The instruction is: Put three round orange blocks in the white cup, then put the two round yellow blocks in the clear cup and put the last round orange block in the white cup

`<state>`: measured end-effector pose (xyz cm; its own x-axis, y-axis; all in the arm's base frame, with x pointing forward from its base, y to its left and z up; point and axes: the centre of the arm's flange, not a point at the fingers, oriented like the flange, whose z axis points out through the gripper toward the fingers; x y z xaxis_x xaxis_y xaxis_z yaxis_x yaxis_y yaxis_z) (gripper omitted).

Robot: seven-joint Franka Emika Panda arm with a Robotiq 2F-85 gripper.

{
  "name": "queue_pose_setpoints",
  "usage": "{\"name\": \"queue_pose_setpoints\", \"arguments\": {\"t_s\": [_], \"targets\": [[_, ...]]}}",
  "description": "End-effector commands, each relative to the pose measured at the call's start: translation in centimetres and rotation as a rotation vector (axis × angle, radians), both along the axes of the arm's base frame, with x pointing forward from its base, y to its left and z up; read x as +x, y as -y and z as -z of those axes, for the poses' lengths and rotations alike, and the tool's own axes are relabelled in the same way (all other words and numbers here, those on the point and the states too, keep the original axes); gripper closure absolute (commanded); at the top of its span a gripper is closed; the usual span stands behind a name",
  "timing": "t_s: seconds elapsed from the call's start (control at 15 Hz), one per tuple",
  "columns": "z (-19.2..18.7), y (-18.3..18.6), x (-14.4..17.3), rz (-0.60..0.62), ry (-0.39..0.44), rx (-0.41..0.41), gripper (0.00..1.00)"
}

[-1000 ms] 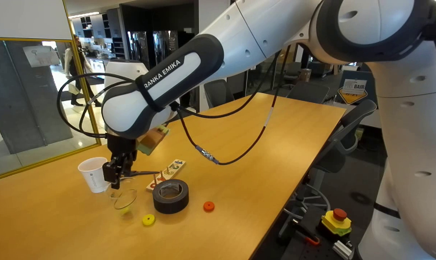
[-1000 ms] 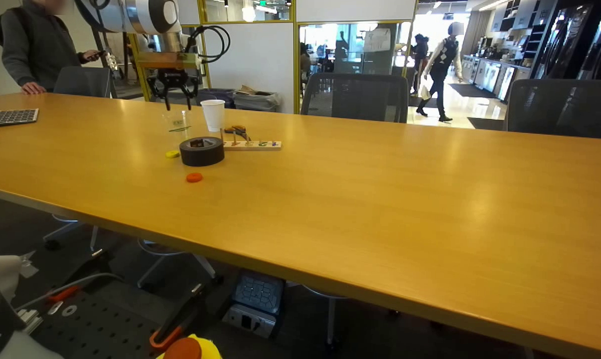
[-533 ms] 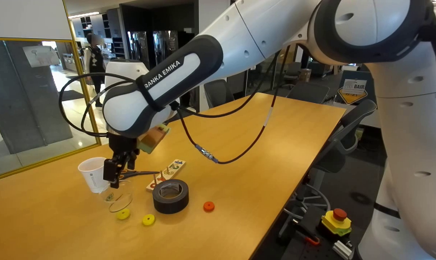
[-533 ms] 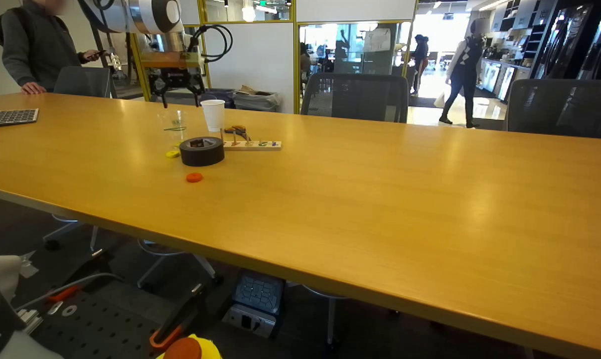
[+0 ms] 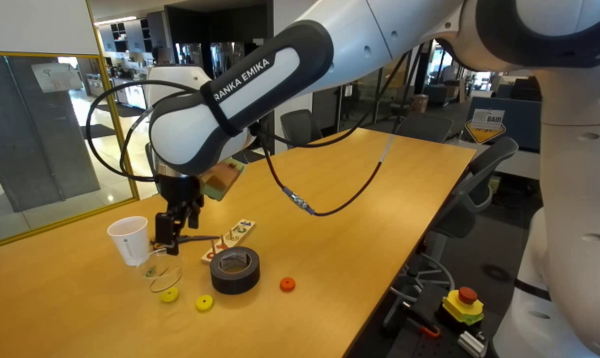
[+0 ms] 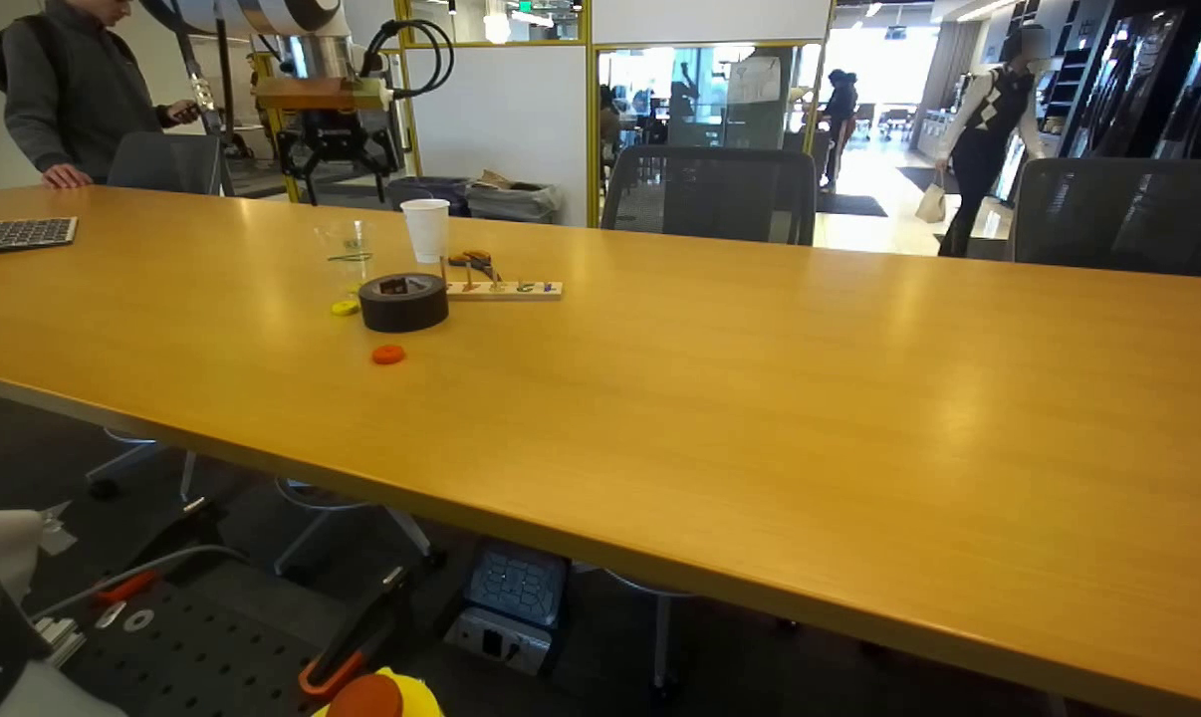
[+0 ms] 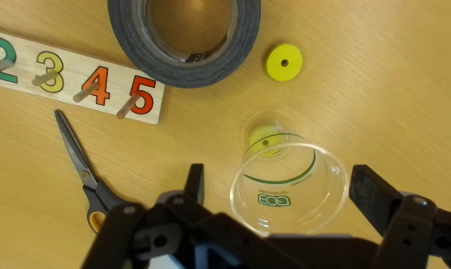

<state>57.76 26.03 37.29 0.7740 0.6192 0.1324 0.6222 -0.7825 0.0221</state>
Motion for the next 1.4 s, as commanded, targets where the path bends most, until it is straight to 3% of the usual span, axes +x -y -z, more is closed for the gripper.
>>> {"name": "queue_pose_setpoints", "arguments": {"t_s": [0.0,0.87,1.33], "targets": [[-0.2,1.1,-3.6,0.006,-0.02,-0.025,0.0],[8.4,1.7,-6.9,0.028,-0.125,-0.013,0.0],[11.9,0.4,-6.0,0.043,-0.125,0.013,0.0]]}}
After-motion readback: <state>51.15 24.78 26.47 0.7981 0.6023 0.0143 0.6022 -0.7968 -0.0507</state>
